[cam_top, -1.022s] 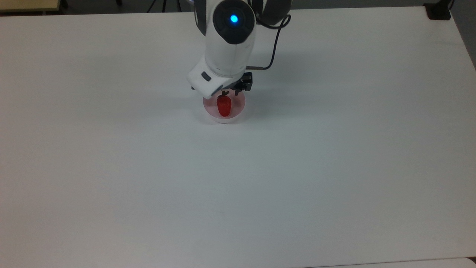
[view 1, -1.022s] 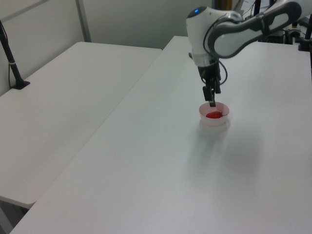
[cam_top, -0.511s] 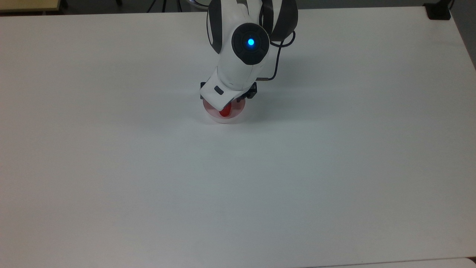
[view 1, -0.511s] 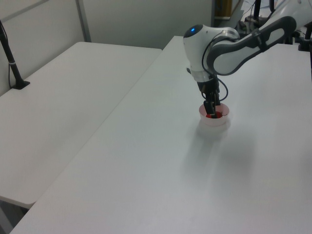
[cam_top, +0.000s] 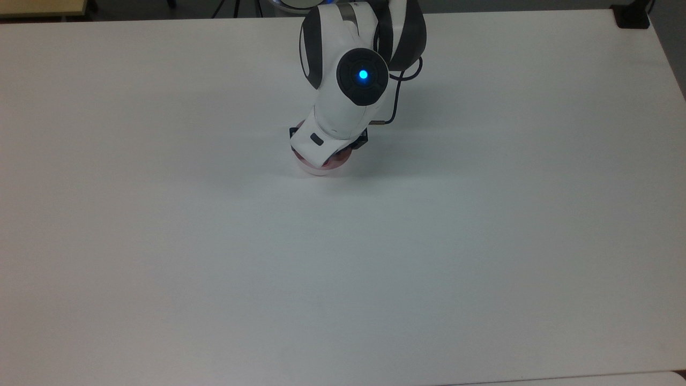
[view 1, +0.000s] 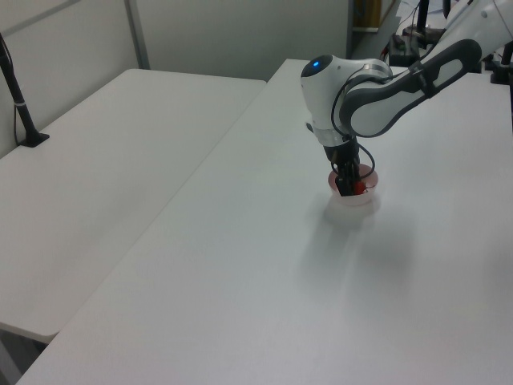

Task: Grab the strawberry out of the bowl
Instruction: 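Close the gripper fingers around the red strawberry inside the bowl, then lift the strawberry up out of the bowl, then carry the held strawberry away from the bowl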

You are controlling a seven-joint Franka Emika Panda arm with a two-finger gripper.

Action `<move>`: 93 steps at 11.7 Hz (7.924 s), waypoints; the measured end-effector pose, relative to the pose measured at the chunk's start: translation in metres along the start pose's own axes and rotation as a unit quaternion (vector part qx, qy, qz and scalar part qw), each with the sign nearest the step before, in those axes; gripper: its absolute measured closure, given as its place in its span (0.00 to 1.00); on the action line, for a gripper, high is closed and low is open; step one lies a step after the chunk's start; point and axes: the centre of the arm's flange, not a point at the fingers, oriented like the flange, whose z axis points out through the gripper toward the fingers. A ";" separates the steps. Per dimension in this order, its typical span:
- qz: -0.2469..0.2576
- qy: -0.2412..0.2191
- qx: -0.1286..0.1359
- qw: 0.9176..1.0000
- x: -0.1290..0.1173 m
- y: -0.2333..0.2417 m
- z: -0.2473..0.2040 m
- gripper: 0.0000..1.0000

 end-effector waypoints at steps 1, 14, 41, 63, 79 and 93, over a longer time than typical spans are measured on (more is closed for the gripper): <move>0.000 0.000 0.000 1.000 0.000 0.000 0.000 0.37; 0.008 0.022 0.003 1.000 -0.005 0.011 -0.029 0.41; 0.005 0.029 0.023 0.999 -0.020 0.046 -0.089 0.49; -0.067 0.019 0.014 0.997 0.001 0.000 -0.006 0.48; -0.017 0.088 0.012 0.996 -0.001 0.064 -0.080 0.60; 0.056 0.104 0.009 0.993 -0.029 0.213 -0.092 0.00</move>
